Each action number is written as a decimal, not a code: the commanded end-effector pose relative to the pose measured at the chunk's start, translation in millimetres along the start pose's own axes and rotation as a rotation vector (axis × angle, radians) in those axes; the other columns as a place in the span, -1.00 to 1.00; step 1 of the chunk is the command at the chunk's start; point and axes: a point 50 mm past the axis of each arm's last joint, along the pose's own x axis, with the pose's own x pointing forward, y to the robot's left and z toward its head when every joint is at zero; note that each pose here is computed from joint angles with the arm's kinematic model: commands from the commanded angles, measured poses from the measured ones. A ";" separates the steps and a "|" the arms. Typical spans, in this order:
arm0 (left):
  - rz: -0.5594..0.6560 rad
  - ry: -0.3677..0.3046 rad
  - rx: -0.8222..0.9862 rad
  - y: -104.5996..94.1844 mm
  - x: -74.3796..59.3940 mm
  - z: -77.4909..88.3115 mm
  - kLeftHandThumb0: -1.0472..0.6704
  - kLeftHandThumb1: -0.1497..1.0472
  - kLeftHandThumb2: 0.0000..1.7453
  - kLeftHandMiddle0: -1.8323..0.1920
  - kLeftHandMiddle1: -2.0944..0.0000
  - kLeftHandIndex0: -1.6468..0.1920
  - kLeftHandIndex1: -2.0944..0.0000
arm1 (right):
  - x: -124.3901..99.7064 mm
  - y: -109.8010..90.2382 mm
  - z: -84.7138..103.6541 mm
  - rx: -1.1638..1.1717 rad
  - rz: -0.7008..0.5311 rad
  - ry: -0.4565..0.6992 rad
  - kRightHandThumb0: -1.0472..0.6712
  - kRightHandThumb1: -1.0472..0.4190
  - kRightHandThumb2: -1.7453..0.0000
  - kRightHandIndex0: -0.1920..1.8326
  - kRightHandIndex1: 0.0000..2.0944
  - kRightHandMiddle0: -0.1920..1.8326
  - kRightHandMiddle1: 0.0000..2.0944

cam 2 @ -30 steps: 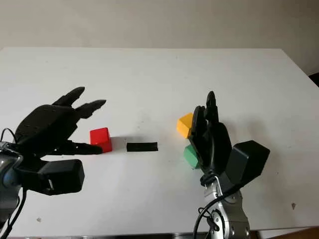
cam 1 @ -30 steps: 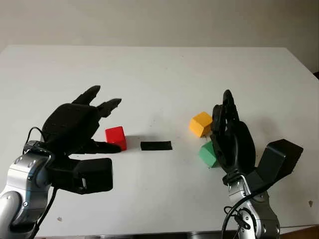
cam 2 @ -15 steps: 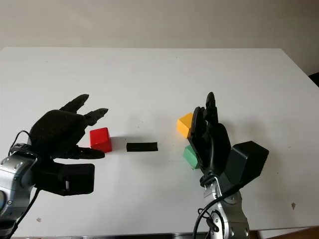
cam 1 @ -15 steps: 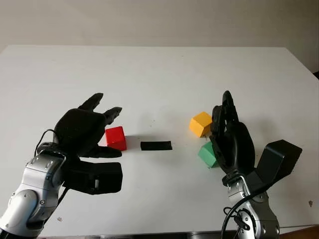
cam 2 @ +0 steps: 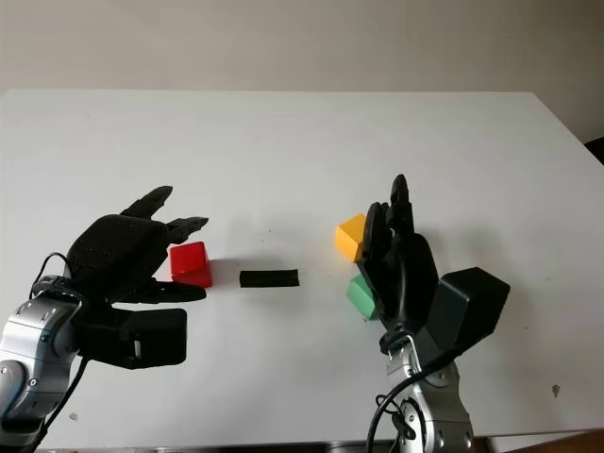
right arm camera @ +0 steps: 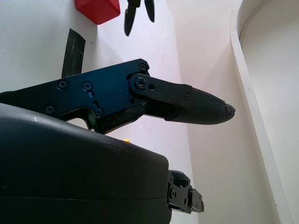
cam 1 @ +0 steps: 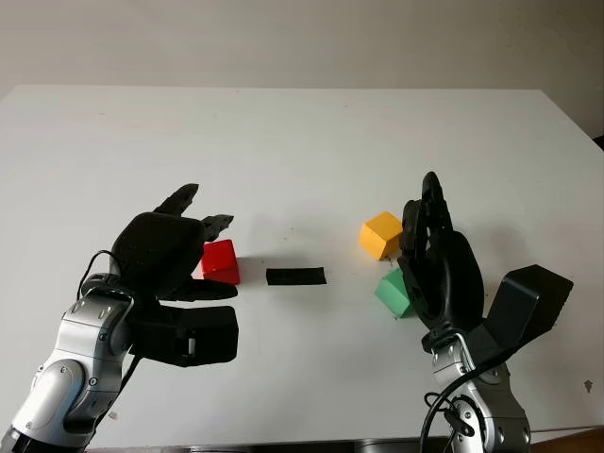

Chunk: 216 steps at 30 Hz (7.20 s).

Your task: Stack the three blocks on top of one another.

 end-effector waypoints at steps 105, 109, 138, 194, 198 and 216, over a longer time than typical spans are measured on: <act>-0.153 -0.354 -0.020 17.2 32.5 93.3 -0.54 0.95 -0.94 1.00 1.00 0.96 0.89 | 1.7 0.6 3.4 0.002 -0.010 -0.037 -0.57 -1.00 0.28 -1.00 -1.00 -1.00 -1.00; -0.160 -0.330 -0.065 17.6 32.3 91.5 -0.53 0.96 -0.94 1.00 1.00 1.00 0.94 | 1.8 -0.2 3.8 0.000 -0.007 -0.037 -0.57 -1.00 0.29 -1.00 -1.00 -1.00 -1.00; 0.199 -0.231 -1.433 -3.7 33.4 -5.2 -0.69 1.00 -0.23 1.00 0.99 1.00 1.00 | 36.0 -51.3 126.2 -0.614 0.063 -0.251 -0.55 -1.00 0.75 -0.95 -0.97 -0.87 -0.93; 0.252 -0.174 -1.436 -11.1 35.9 -11.0 -0.66 1.00 -0.28 0.99 0.96 0.99 0.98 | 101.8 -44.6 84.3 -1.864 0.595 -0.202 -0.39 -0.75 0.94 -0.64 -0.94 -0.25 -0.91; 0.254 -0.192 -1.422 -11.9 36.1 -10.0 -0.65 1.00 -0.28 1.00 0.96 1.00 0.99 | 103.0 -45.4 82.3 -1.874 0.589 -0.215 -0.36 -0.75 0.94 -0.63 -0.94 -0.21 -0.89; 0.244 -0.192 -1.393 -12.5 35.4 -9.1 -0.65 1.00 -0.26 1.00 0.99 1.00 1.00 | 105.8 -48.6 78.8 -1.877 0.582 -0.252 -0.25 -0.82 0.94 -0.54 -0.94 -0.26 -0.02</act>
